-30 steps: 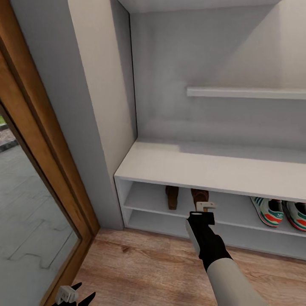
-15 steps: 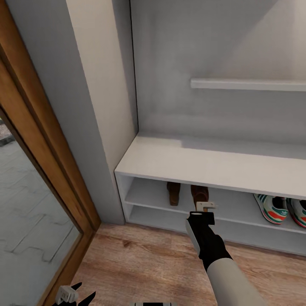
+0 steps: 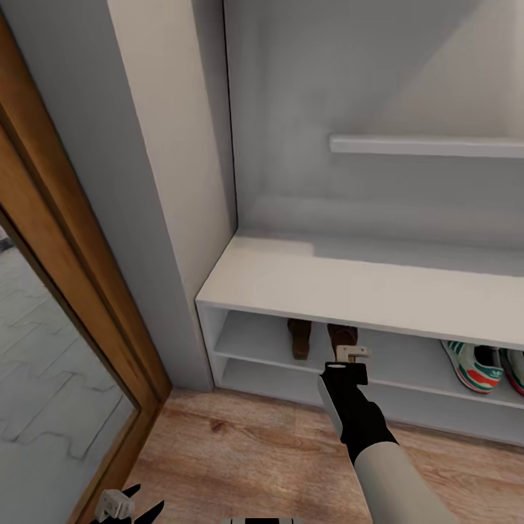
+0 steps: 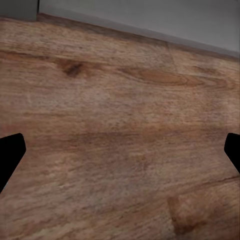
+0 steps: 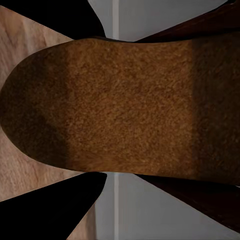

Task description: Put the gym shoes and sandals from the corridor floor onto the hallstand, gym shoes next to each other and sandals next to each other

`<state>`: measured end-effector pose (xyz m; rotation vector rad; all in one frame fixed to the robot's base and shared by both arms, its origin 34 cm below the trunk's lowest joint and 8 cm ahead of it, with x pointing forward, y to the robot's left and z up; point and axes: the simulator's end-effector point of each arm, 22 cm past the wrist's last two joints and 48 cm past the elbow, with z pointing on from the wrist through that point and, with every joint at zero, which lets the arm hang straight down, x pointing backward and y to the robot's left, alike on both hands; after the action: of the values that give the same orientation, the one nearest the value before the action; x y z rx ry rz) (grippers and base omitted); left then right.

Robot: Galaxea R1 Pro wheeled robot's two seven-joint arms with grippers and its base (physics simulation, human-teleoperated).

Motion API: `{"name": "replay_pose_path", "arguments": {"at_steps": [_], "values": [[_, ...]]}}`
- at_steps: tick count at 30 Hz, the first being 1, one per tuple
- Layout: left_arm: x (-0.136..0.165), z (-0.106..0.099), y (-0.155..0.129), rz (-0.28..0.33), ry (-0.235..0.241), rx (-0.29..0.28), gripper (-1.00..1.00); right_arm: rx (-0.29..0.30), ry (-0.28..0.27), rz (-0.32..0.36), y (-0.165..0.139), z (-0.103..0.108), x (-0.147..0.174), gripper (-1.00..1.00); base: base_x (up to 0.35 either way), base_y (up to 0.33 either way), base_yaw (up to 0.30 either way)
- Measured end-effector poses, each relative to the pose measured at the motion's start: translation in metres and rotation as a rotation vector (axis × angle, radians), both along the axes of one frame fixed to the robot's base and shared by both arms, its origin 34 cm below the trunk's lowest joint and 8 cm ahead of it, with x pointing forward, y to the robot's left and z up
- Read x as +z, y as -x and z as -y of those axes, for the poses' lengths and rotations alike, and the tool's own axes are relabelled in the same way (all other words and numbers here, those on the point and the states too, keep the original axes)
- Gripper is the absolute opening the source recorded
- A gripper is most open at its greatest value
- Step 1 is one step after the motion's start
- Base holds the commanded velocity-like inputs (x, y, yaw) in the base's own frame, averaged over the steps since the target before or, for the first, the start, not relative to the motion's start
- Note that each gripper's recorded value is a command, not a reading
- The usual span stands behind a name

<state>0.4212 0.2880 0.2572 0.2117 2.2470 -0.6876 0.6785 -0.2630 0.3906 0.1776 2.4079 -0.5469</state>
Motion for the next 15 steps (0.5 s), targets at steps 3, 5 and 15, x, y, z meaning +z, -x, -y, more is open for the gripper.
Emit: {"name": "replay_pose_path", "arguments": {"at_steps": [3, 5, 15], "values": [[-0.0004, 0.0004, 0.0008, -0.002, -0.002, -0.004, 1.0, 0.0, 0.0, 0.0, 0.0, -0.0001, 0.0001, -1.0, 0.126, 0.001, 0.0], [-0.0004, 0.0005, 0.0009, -0.002, -0.002, -0.005, 1.0, 0.0, 0.0, 0.0, 0.0, 0.0, 0.0003, -1.0, 0.251, 0.0, 0.0], [-0.0005, 0.0004, 0.0009, -0.002, -0.002, -0.005, 1.0, -0.001, -0.001, 0.001, -0.0002, 0.0002, 0.0006, -1.0, 0.117, 0.0, 0.0]]}}
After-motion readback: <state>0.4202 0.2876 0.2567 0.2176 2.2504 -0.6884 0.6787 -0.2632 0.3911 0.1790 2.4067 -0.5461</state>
